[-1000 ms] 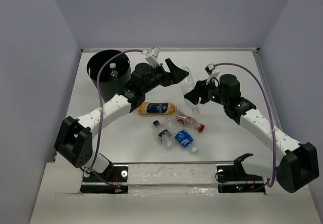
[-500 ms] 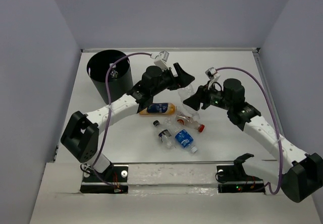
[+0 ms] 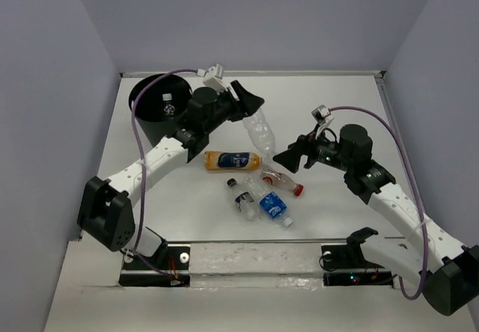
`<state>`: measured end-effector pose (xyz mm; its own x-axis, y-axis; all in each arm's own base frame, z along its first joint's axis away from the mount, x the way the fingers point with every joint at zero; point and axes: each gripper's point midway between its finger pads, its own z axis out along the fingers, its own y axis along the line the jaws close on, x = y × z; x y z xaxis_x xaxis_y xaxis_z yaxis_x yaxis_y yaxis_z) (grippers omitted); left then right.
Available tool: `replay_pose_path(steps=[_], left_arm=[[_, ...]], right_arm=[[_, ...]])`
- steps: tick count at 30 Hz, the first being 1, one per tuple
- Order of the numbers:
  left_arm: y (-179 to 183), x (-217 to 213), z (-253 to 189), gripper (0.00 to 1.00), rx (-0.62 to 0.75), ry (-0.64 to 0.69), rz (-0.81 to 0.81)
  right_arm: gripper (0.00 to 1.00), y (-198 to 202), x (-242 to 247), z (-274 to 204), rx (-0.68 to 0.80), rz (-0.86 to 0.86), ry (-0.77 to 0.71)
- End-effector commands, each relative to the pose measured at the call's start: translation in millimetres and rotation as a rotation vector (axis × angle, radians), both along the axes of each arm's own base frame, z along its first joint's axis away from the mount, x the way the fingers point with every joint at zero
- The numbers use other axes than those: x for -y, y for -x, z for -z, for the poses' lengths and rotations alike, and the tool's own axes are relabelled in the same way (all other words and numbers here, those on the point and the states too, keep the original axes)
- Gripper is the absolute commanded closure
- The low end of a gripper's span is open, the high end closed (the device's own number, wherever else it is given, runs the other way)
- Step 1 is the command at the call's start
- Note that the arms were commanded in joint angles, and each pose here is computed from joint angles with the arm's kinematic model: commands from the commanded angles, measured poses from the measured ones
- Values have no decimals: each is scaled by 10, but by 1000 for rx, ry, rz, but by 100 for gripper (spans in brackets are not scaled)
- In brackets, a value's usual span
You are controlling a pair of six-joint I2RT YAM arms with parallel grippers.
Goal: Put the plastic bottles in the bin
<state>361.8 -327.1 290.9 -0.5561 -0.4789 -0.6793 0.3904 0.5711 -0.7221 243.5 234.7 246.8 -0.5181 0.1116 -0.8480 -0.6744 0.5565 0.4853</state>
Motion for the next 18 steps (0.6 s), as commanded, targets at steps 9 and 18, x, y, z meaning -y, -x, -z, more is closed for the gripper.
replay_pose_path(steps=[9,18], left_arm=[[-234,-2432,-1934,67,362,-116,-636],[-455,-3818,-1885,67,343,-236,-1165]], right_arm=[[7,337,172,48,33,17,-18],[9,274,184,170,11,45,-4]])
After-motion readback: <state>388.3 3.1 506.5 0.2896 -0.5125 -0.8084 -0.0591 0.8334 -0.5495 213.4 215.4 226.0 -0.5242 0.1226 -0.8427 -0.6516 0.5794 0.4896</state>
